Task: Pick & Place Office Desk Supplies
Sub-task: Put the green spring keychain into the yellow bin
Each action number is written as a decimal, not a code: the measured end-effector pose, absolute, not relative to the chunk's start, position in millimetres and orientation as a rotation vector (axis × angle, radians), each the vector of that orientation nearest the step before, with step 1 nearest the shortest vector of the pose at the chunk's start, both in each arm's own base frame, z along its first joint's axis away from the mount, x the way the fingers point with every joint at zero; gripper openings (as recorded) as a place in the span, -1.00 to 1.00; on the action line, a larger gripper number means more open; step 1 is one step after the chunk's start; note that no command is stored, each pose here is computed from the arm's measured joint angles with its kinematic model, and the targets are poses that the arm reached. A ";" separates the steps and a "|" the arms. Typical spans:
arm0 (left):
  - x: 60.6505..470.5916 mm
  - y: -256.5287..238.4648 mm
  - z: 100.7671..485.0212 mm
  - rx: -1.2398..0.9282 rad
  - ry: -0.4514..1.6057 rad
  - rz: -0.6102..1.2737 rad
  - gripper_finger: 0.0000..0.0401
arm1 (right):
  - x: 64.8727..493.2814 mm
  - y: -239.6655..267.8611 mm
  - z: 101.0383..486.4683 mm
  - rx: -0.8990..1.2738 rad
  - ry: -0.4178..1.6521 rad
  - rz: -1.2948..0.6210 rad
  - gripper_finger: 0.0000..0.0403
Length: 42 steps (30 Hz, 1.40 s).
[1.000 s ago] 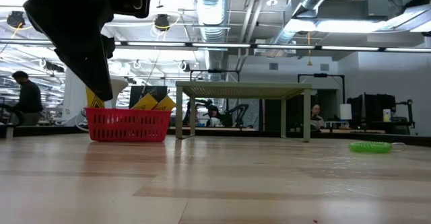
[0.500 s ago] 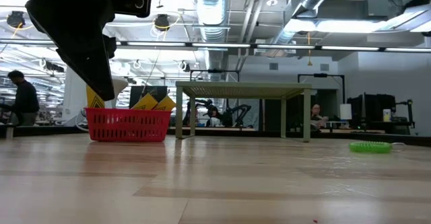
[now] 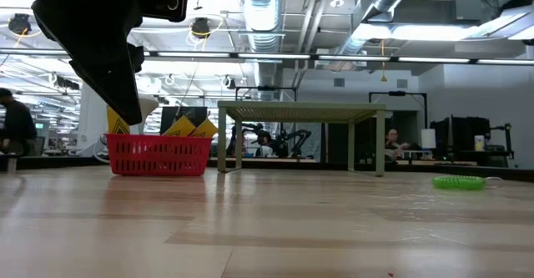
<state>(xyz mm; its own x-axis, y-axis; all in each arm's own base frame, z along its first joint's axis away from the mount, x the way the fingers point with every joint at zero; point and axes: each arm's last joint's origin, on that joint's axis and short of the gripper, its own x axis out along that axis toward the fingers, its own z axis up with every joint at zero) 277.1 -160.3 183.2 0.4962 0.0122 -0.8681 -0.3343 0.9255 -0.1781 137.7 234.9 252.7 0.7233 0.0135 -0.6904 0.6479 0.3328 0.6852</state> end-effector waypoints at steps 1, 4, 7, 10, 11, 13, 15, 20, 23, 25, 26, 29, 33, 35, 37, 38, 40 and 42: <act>277.1 -160.3 183.2 -0.346 1.035 0.215 -0.26 | 148.8 228.5 253.5 1.155 0.619 -0.477 -0.20; 277.9 -160.8 183.6 -0.353 1.027 0.211 -0.26 | 187.5 205.6 257.1 1.087 0.524 -0.516 -0.14; 279.7 -161.9 184.7 -0.367 1.008 0.201 -0.26 | 231.8 180.0 266.2 1.013 0.503 -0.442 -0.07; 281.2 -163.0 185.6 -0.382 0.996 0.186 -0.26 | 269.0 148.0 276.0 0.966 0.554 -0.275 -0.01; 281.5 -163.3 185.9 -0.386 0.993 0.183 -0.26 | 277.0 136.8 277.2 0.958 0.578 -0.234 0.00; 282.1 -163.7 186.2 -0.390 0.987 0.179 -0.26 | 288.2 112.3 275.9 0.942 0.649 -0.184 0.00; 282.6 -164.1 186.6 -0.406 0.983 0.179 -0.26 | 292.5 90.1 272.5 0.916 0.740 -0.164 0.01; 282.6 -164.2 186.6 -0.436 0.982 0.192 -0.26 | 285.1 47.4 272.9 0.773 0.985 -0.176 0.01; 283.4 -164.7 187.1 -0.446 0.973 0.189 -0.26 | 272.7 30.5 270.3 0.680 1.144 -0.228 0.01; 283.9 -164.8 187.6 -0.465 0.964 0.200 -0.26 | 264.3 25.5 267.0 0.633 1.234 -0.255 0.01; 284.0 -164.6 187.6 -0.467 0.959 0.208 -0.26 | 260.0 24.6 263.8 0.610 1.276 -0.273 0.01; 284.4 -164.0 187.9 -0.474 0.939 0.234 -0.26 | 250.5 25.2 253.3 0.547 1.355 -0.328 0.01; 285.6 -164.0 188.7 -0.480 0.915 0.244 -0.26 | 244.1 28.6 236.1 0.510 1.387 -0.370 0.01; 287.0 -162.6 189.0 -0.486 0.909 0.247 -0.26 | 241.6 31.3 226.0 0.489 1.380 -0.399 0.01; 287.3 -162.0 189.0 -0.487 0.909 0.249 -0.26 | 237.2 32.9 214.3 0.455 1.370 -0.461 0.01; 287.6 -161.4 189.0 -0.488 0.908 0.251 -0.26 | 234.0 33.2 208.7 0.437 1.372 -0.496 0.01; 288.2 -160.6 189.0 -0.490 0.908 0.252 -0.26 | 230.4 32.9 198.0 0.436 1.363 -0.531 0.01; 288.6 -160.9 189.3 -0.495 0.905 0.247 -0.26 | 229.1 32.6 188.3 0.461 1.344 -0.535 0.01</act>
<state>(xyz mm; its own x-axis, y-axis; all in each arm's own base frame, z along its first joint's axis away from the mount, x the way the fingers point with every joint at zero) 288.6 -160.9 189.3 0.5994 -0.0009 -0.8005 -0.4072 0.8606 -0.3059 229.1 32.6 188.3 0.1395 -0.0973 -0.9854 0.6066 0.7950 0.0074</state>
